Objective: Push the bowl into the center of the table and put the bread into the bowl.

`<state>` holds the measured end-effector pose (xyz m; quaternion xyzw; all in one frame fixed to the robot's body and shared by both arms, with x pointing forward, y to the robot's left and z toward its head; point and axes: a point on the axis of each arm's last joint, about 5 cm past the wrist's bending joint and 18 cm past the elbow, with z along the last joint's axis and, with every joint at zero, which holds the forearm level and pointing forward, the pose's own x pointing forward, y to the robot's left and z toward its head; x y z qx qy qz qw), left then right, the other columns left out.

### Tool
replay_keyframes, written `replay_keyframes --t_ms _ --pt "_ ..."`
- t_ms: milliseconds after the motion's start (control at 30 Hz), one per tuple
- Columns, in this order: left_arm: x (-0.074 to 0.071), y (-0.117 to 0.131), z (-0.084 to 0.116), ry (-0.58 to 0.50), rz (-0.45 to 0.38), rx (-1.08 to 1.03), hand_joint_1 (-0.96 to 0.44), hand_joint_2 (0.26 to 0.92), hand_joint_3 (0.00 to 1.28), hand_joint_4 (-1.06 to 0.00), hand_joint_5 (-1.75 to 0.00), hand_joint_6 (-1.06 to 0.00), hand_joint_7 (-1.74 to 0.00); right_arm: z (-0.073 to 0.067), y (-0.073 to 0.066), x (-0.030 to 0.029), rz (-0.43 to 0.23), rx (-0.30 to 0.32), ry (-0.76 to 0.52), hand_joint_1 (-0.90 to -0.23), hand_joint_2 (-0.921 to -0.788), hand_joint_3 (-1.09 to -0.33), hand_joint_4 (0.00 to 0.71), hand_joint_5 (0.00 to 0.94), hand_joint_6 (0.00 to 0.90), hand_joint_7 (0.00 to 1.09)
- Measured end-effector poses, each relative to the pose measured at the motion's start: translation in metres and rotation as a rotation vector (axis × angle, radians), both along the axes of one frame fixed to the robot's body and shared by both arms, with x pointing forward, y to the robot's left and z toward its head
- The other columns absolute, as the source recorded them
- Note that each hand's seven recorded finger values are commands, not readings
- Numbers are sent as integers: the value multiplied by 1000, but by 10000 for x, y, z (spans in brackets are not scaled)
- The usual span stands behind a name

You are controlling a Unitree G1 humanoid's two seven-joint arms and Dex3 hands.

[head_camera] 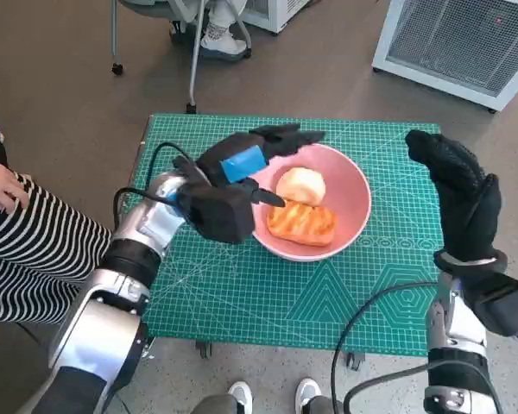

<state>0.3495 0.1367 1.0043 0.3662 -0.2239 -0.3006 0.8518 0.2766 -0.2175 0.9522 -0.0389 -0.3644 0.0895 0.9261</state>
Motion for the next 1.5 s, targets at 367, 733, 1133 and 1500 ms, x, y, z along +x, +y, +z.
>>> replay_keyframes --t_ms 367,733,1133,1500 --pt "-30 334 15 136 -101 -338 -420 833 9 -7 -3 -157 -7 12 6 14 2 1 -2 -715 -921 -784 147 1 19 489" --pt "-183 446 -174 126 -204 -856 -545 917 122 -72 -27 -212 -57 93 32 41 9 6 -21 -728 -921 -780 151 3 25 487" --pt "-336 311 -478 153 -190 -1070 -616 921 326 -72 -9 -52 -328 283 94 118 21 20 -60 -755 -921 -784 145 0 30 484" --pt "-351 262 -450 130 -193 -1050 -610 921 327 -109 -21 0 -459 347 145 161 31 26 -74 -753 -921 -789 140 0 32 483"
